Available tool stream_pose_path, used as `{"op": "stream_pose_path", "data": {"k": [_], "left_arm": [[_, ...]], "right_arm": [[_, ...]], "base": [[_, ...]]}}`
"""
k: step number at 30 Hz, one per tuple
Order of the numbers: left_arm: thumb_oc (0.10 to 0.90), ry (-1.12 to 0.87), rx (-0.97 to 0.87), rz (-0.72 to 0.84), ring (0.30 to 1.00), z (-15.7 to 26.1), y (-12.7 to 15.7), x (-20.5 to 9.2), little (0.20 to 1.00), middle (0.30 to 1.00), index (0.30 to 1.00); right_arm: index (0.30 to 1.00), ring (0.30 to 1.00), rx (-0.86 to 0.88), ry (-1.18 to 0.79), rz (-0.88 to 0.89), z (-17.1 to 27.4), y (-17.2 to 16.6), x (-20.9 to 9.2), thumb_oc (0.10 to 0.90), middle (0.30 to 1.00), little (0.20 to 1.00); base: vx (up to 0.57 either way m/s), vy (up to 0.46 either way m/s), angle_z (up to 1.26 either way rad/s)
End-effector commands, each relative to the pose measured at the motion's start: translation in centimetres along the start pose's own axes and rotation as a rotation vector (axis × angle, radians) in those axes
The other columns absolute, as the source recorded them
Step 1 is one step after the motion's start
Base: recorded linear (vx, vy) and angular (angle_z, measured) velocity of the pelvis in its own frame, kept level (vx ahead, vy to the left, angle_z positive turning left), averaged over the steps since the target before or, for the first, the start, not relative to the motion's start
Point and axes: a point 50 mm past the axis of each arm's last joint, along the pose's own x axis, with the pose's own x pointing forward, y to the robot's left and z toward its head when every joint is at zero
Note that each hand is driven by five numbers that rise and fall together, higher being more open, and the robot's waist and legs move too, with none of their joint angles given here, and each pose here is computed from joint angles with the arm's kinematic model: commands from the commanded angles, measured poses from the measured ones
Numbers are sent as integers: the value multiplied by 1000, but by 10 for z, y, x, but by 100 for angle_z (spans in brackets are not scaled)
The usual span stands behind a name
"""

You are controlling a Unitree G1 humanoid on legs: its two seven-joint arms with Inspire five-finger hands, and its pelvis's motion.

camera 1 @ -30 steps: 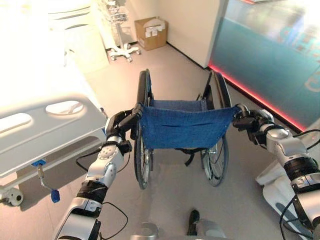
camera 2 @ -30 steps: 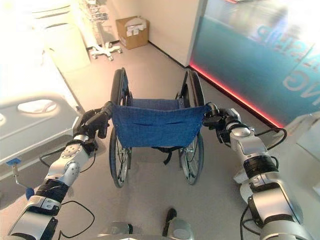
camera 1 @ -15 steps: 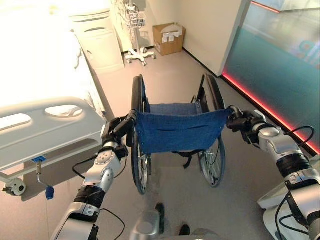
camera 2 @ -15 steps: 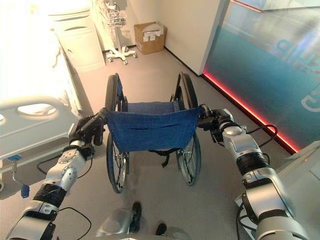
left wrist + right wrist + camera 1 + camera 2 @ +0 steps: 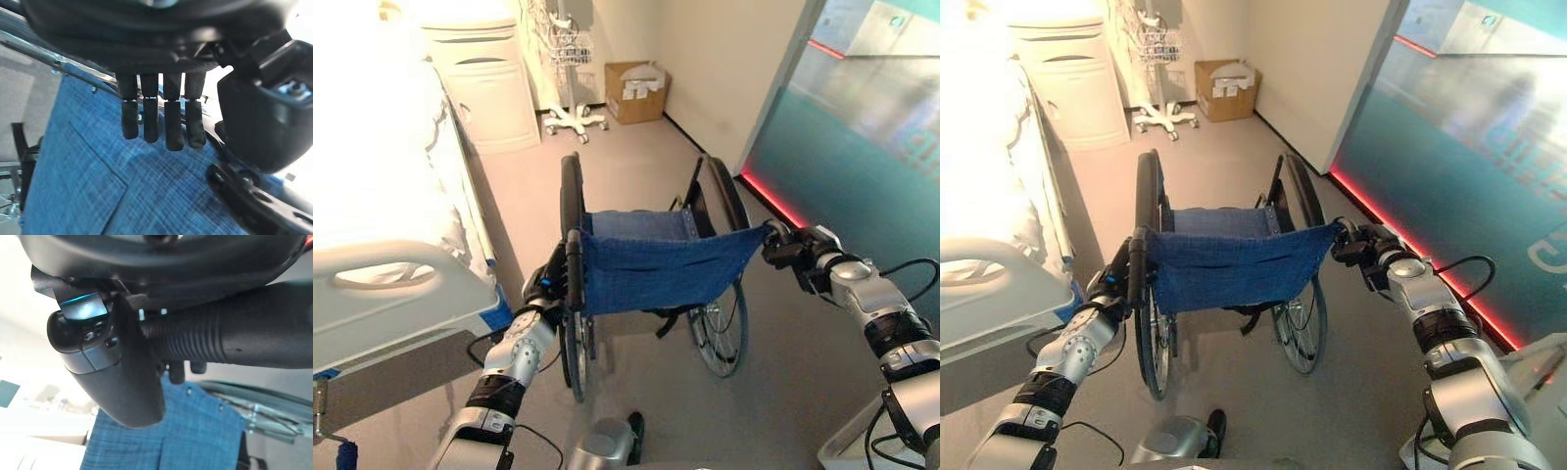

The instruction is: Push the wheelchair next to the bed

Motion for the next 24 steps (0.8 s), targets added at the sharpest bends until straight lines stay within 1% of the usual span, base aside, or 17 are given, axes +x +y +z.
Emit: {"op": "stream_pose_path", "data": {"k": [1,8,12,14,15,18,21,24], "left_arm": [[400,-36,48,-199,300,-2,-47,-3,300,300,300],[400,-62,65,-193,300,0,-53,-7,300,300,300],[400,-50,66,-182,300,-8,-49,-8,300,300,300],[400,-44,64,-177,300,-10,-47,-9,300,300,300],[400,-49,29,-155,300,-6,-42,-8,300,300,300],[400,-63,-1,-136,300,0,-39,-8,300,300,300],[400,-80,-41,-125,300,3,-40,-8,300,300,300],[400,-111,-62,-124,300,7,-46,-10,300,300,300]], "right_arm": [[300,300,72,-297,191,76,34,-3,400,300,300],[300,300,63,-327,172,97,19,-8,400,300,300],[300,300,50,-315,177,99,19,-9,400,300,300],[300,300,33,-308,179,97,20,-9,400,300,300],[300,300,23,-317,192,99,23,-10,400,300,300],[300,300,12,-329,208,105,30,-12,400,300,300],[300,300,-2,-344,210,109,35,-14,400,300,300],[300,300,7,-352,173,104,38,-15,400,300,300]], "base": [[270,-206,47],[370,-237,58],[374,-316,77],[351,-348,76],[191,-213,71],[240,-289,70],[206,-346,45],[216,-284,19]]}}
